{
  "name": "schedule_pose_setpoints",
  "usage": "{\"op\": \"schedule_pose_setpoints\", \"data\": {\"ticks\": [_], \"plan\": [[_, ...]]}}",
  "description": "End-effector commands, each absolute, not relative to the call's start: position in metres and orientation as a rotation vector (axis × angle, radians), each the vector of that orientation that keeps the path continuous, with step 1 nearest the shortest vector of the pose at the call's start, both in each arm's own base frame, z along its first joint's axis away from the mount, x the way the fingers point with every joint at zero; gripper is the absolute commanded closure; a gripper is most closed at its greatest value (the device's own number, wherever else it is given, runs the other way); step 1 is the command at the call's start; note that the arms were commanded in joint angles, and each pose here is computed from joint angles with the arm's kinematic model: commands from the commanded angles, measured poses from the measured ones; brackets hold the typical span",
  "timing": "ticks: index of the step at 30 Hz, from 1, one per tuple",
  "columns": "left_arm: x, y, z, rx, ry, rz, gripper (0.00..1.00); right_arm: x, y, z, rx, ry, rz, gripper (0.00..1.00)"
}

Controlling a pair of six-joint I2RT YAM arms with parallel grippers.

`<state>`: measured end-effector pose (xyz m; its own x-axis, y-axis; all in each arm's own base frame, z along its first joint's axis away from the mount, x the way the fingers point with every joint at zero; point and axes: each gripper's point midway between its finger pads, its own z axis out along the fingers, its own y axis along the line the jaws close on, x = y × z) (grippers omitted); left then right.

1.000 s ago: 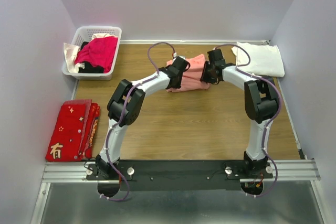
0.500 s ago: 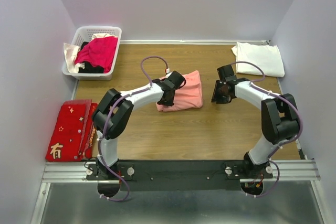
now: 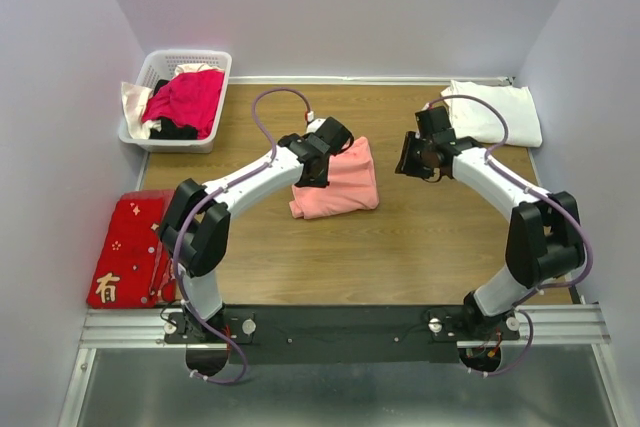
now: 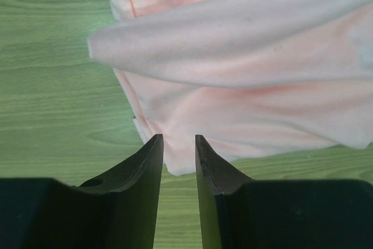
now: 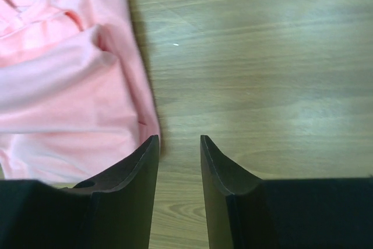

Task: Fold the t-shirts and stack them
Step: Fold the tshirt

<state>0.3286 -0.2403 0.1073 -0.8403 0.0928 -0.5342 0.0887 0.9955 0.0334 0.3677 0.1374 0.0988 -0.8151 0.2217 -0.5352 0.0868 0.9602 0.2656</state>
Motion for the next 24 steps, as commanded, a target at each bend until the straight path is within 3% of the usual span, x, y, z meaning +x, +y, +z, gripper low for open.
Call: {"op": "schedule_pose_setpoints", "data": {"ticks": [1, 7, 24], "plan": [[0.34, -0.221, 0.112, -0.027, 2.534, 0.092, 0.62, 0.372, 0.166, 0.1, 0.048, 2.548, 0.376, 0.53], [0.361, -0.2, 0.104, -0.136, 2.496, 0.026, 0.62, 0.388, 0.182, 0.1, 0.012, 2.519, 0.45, 0.47], [0.39, -0.185, 0.095, -0.152, 2.48, -0.132, 0.61, 0.437, 0.217, 0.08, -0.026, 2.501, 0.569, 0.46]]}}
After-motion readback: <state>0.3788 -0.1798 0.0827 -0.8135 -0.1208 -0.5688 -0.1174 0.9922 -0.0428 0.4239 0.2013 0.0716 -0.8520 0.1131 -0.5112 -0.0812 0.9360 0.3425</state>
